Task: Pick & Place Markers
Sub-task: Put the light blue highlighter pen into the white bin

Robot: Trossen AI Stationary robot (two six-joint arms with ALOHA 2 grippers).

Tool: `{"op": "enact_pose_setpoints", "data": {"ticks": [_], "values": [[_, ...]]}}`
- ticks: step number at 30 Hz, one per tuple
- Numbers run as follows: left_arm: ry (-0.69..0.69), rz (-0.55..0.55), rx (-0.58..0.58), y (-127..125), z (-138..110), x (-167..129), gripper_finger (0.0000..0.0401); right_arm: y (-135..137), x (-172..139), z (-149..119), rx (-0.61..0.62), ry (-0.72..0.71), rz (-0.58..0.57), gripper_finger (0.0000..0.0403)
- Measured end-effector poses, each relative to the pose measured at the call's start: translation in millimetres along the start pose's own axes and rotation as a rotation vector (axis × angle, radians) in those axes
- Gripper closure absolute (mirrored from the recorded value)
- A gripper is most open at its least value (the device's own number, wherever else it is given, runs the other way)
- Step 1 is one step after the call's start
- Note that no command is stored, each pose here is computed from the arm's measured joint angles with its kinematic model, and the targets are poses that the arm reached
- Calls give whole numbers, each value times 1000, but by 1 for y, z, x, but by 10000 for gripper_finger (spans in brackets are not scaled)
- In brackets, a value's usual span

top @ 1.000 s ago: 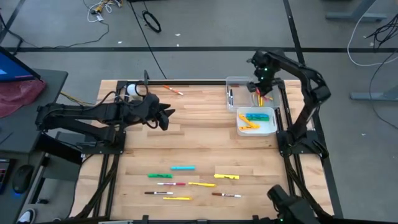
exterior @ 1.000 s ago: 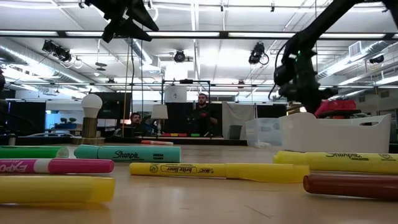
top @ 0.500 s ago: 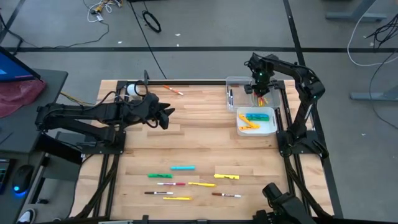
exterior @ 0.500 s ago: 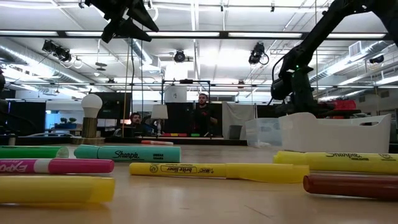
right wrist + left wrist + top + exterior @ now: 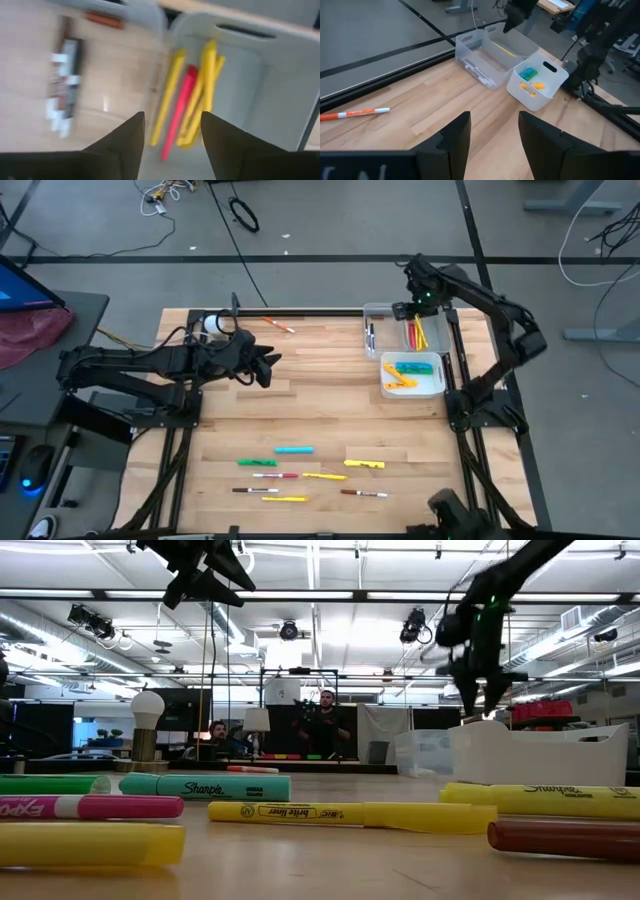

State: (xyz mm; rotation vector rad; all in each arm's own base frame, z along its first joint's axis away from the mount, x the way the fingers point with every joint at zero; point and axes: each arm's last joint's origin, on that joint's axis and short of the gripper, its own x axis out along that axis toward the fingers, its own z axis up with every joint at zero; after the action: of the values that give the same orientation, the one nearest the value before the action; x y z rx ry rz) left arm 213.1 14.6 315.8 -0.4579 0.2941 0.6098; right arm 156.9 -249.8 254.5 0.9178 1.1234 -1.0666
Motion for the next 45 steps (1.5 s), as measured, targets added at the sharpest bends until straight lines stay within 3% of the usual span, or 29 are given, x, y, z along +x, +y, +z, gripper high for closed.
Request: {"op": "enact_pose_setpoints", "data": {"ticks": [6, 12, 17, 20, 26, 31, 35, 40, 45], "values": [[56, -82, 31, -2, -2, 0, 227, 45, -56, -42, -125, -159, 128, 213], [150, -194, 77, -5, -6, -1, 227, 104, -94, -107, -333, -255, 312, 232], [252, -237, 144, -8, -17, -6, 227, 143, -107, -170, -540, -280, 384, 245], [331, -268, 200, -11, -27, -10, 227, 160, -98, -206, -633, -309, 414, 249], [478, -244, 135, -17, -47, -24, 227, 164, -52, -259, -640, -285, 448, 250], [512, -233, 88, -33, -64, -31, 227, 166, -31, -277, -673, -188, 592, 239], [575, -257, 203, -51, -89, -27, 227, 171, -29, -286, -782, -157, 732, 220], [630, -248, 277, -75, -126, -7, 227, 171, -31, -295, -837, -107, 769, 203], [602, -264, 295, -95, -161, 26, 227, 168, -38, -307, -881, -95, 803, 202]]}}
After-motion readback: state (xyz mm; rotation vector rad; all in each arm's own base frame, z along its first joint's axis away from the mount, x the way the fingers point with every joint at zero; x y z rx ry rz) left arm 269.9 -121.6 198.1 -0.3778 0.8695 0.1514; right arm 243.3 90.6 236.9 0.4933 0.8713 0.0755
